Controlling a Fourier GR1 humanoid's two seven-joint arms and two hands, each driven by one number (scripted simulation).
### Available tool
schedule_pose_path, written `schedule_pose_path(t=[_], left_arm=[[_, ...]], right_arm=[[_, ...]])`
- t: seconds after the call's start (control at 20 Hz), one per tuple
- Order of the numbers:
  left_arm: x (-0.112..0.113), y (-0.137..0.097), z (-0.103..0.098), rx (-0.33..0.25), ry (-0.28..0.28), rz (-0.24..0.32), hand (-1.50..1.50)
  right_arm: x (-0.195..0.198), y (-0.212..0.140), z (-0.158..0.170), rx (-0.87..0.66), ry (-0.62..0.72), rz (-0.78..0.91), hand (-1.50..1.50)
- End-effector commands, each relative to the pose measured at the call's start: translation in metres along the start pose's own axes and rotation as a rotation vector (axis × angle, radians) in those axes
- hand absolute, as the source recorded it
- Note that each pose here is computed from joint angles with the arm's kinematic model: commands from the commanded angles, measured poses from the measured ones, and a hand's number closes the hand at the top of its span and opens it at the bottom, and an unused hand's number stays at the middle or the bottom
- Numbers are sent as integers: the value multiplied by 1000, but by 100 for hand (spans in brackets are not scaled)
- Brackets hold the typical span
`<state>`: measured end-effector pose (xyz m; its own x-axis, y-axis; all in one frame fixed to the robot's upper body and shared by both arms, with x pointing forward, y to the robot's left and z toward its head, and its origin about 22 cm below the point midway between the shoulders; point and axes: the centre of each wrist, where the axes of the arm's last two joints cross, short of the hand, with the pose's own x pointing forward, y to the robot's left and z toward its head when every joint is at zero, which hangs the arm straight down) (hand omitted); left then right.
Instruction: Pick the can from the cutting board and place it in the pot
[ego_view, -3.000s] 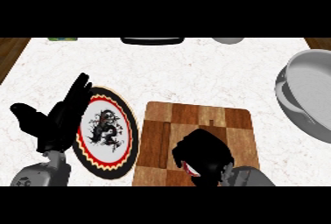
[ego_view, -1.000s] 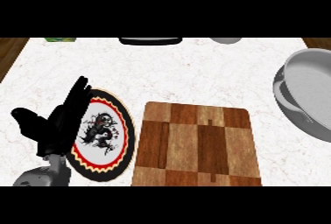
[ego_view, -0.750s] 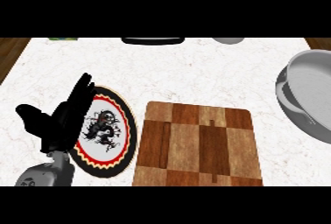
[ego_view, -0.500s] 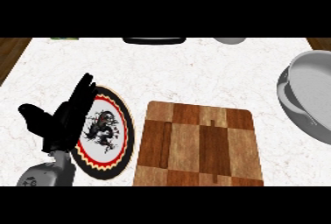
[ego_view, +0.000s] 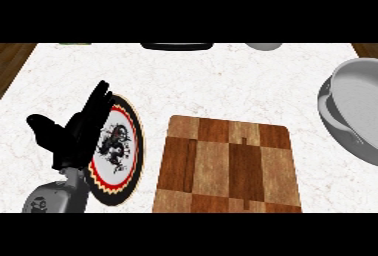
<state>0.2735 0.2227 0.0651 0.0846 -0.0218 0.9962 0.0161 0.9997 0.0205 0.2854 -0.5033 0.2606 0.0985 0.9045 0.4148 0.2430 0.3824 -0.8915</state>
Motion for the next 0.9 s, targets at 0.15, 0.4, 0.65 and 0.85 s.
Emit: schedule_pose_path(t=[0.15, 0.4, 0.65, 0.85], left_arm=[[-17, 0, 8, 3, 13, 3, 0], [13, -1, -2, -5, 6, -10, 0], [-8, 11, -3, 14, 11, 8, 0], [-2, -2, -2, -17, 12, 4, 0]], right_arm=[[-11, 47, -25, 163, 144, -195, -150], [-24, 75, -31, 250, 177, -333, -150], [-24, 65, -38, 72, 147, -556, -150], [-37, 46, -30, -173, 138, -649, -150]])
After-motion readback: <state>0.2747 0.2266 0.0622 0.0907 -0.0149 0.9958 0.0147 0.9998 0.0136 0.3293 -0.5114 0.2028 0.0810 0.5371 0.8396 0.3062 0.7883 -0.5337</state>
